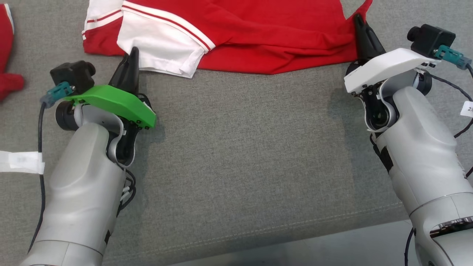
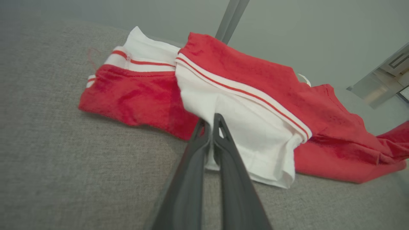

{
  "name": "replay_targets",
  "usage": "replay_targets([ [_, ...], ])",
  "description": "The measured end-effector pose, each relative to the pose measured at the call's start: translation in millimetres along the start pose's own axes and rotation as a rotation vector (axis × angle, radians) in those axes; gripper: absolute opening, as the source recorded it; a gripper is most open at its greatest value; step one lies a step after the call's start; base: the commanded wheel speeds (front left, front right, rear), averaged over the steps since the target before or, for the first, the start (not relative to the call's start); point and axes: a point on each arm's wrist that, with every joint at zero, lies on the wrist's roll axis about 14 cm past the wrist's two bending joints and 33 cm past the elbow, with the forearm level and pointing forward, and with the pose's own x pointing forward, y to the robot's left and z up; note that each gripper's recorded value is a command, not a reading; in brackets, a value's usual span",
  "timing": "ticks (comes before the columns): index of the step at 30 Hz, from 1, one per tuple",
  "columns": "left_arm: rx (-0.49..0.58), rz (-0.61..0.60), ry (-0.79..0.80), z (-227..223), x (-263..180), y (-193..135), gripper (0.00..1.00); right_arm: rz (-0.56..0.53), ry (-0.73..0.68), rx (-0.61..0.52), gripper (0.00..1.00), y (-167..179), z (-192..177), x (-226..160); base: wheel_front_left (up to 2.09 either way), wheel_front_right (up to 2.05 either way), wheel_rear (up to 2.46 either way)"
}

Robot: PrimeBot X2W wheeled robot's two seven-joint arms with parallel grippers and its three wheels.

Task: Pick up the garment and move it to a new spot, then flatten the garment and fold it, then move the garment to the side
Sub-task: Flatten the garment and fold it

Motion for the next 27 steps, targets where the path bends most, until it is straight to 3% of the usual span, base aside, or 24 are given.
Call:
replay_targets([
  [9, -0.144, -0.06, -0.201, 58.1, -8.1, -24.5, 0.0, 0.024, -0.121, 0.038, 0.0, 9.0, 36.1, -7.4, 0.0, 0.0, 0.0],
  [16, -0.261, -0.036, -0.359, 92.7, -43.4, -12.8, 0.0, -0.015, -0.126, 0.087, 0.0, -4.9, 24.6, -30.4, 0.0, 0.0, 0.0],
  [27, -0.316, 0.04, -0.341, 62.4, -103.6, 3.0, 0.0, -0.089, -0.064, 0.214, 0.0, -16.4, -19.2, -82.1, 0.0, 0.0, 0.0],
])
